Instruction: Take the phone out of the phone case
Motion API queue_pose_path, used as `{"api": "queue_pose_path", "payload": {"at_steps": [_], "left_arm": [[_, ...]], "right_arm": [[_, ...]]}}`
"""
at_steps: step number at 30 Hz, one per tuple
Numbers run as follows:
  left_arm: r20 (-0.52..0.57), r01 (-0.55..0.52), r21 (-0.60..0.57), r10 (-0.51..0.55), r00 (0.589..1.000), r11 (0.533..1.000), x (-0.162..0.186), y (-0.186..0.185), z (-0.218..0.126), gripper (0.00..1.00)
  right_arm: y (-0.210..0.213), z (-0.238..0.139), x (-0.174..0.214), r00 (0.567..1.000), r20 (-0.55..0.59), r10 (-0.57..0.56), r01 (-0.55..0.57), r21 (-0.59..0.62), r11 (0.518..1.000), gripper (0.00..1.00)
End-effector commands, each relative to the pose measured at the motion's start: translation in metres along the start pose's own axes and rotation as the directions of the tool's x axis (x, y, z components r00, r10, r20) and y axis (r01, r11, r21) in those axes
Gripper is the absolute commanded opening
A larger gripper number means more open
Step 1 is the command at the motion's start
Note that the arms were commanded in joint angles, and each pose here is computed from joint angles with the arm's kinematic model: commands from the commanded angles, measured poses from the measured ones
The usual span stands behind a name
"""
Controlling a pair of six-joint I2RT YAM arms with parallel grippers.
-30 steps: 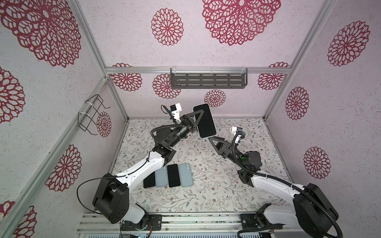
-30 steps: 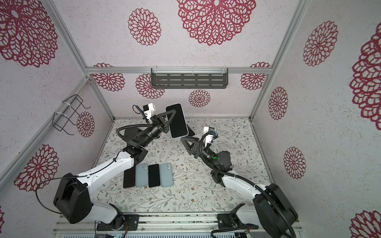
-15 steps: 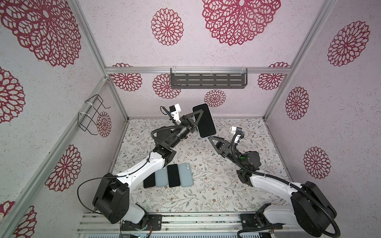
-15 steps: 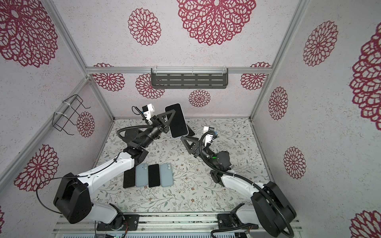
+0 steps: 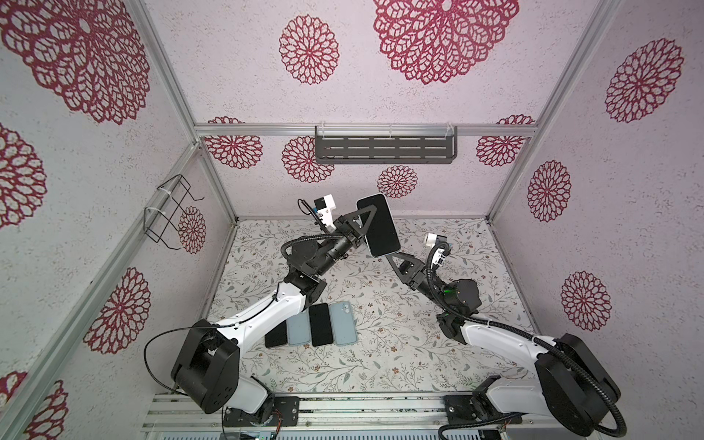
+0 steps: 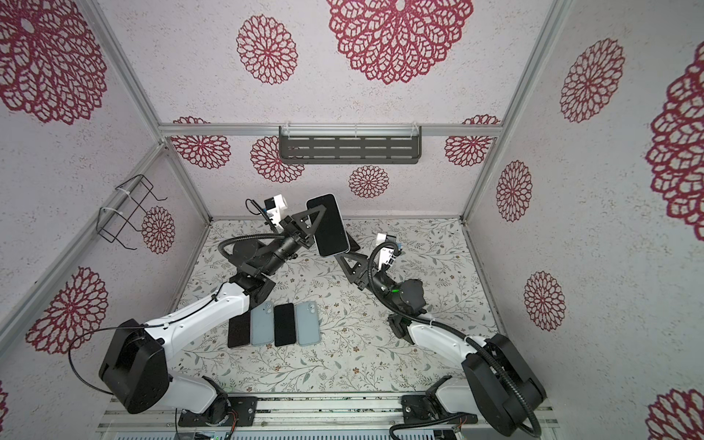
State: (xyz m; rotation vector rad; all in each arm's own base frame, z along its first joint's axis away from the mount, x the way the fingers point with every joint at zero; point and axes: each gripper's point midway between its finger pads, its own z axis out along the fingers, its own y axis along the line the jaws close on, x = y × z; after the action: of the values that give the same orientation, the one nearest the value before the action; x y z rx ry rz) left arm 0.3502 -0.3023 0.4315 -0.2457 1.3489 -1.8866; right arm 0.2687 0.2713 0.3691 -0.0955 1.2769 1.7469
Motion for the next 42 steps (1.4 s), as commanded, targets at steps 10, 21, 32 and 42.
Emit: {"api": "queue_pose_path", "payload": {"at_steps": [10, 21, 32, 42], "left_arm": [[-0.085, 0.03, 0.036, -0.027, 0.996, 0.999, 0.028, -0.001, -0.007, 0.0], [-0.07, 0.073, -0.206, -0.089, 0.994, 0.976, 0.054, 0.112, -0.033, 0.15], [-0.122, 0.047, -0.4, -0.104, 0.987, 0.915, 0.106, 0.2, -0.054, 0.77], [-0.263, -0.202, -0.564, 0.058, 0.963, 0.801, 0.116, 0.216, -0.083, 0.88]], "right_arm": [[0.006, -0.015, -0.011, 0.999, 0.042, 0.011, -0.011, -0.007, 1.0, 0.28], [-0.023, -0.063, 0.027, 0.995, -0.024, 0.093, -0.087, 0.165, 0.982, 0.0], [-0.085, -0.128, 0.072, 0.983, -0.079, 0.168, -0.108, 0.489, 0.865, 0.0], [-0.122, -0.165, 0.093, 0.976, -0.054, 0.211, -0.132, 0.625, 0.769, 0.0]]}}
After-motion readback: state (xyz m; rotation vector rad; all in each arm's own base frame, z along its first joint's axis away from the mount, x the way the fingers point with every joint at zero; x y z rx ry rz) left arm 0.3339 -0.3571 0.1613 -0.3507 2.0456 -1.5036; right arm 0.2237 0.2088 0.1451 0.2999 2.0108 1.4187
